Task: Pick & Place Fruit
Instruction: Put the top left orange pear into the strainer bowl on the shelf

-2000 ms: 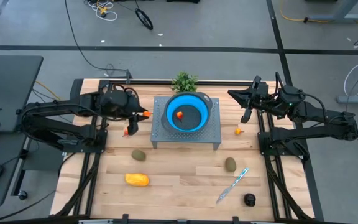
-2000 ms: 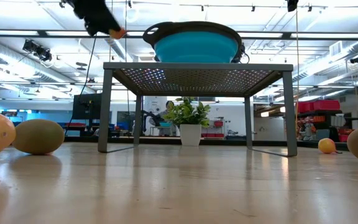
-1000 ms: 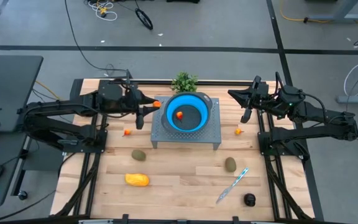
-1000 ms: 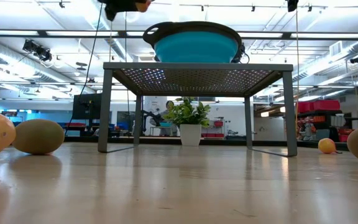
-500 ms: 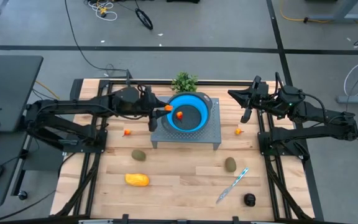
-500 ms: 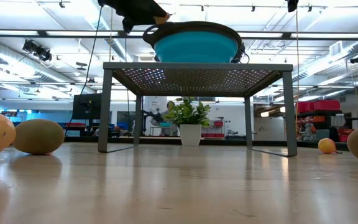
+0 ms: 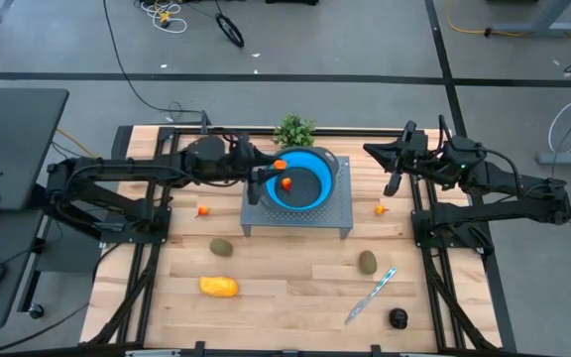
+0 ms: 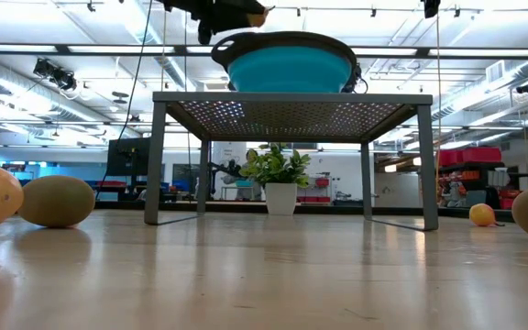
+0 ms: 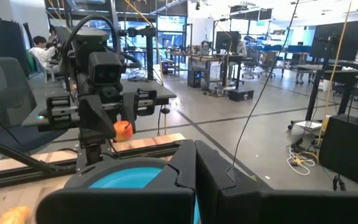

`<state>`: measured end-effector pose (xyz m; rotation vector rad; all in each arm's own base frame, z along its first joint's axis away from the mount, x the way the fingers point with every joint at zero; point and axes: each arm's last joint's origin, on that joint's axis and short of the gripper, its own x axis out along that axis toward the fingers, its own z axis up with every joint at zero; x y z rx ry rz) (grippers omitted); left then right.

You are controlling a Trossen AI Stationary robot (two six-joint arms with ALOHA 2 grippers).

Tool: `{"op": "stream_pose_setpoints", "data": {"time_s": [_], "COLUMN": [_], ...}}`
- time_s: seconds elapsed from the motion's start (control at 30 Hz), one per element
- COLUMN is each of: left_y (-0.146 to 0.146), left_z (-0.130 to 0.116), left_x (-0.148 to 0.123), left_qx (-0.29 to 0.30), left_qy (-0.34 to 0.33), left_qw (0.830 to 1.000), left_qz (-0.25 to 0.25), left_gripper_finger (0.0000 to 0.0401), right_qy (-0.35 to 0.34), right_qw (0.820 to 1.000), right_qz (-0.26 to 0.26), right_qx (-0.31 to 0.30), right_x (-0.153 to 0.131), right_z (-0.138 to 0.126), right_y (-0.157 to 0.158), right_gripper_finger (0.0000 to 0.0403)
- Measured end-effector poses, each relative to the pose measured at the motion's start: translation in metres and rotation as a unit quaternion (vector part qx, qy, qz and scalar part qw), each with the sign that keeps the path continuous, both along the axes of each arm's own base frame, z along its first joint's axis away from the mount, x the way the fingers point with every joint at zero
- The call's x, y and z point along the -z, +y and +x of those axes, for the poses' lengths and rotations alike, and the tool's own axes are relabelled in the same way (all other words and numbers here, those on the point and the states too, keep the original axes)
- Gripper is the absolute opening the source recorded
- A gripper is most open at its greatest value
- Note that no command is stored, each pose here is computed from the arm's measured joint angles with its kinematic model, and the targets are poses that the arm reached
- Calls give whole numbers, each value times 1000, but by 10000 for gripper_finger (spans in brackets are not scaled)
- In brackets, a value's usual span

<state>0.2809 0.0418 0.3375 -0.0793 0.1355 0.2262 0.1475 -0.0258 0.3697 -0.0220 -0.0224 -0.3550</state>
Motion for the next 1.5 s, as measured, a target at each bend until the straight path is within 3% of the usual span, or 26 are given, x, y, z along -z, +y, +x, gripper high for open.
{"op": "stream_pose_setpoints", "data": {"time_s": [0.37, 0.7, 1.0, 1.33, 1.5], "left_y": [0, 8, 12, 13, 13], "left_z": [-1, 27, 46, 46, 46], "left_x": [5, 25, 18, 17, 17], "left_qx": [2, 17, 26, 20, 19], "left_qy": [31, 54, 54, 58, 57], "left_qw": [1000, 998, 998, 998, 998], "left_qz": [-5, -34, -21, -12, -16], "left_gripper_finger": [130, 131, 126, 142, 183], "right_qy": [5, 4, 4, 7, 11], "right_qw": [1000, 1000, 1000, 1000, 1000], "right_qz": [0, 0, 1, 1, 1], "right_qx": [0, 0, 0, 0, 0], "right_x": [1, 1, 1, 1, 2], "right_z": [0, 0, 0, 0, 0], "right_y": [0, 0, 0, 0, 0], "right_gripper_finger": [0, 0, 0, 0, 0]}}
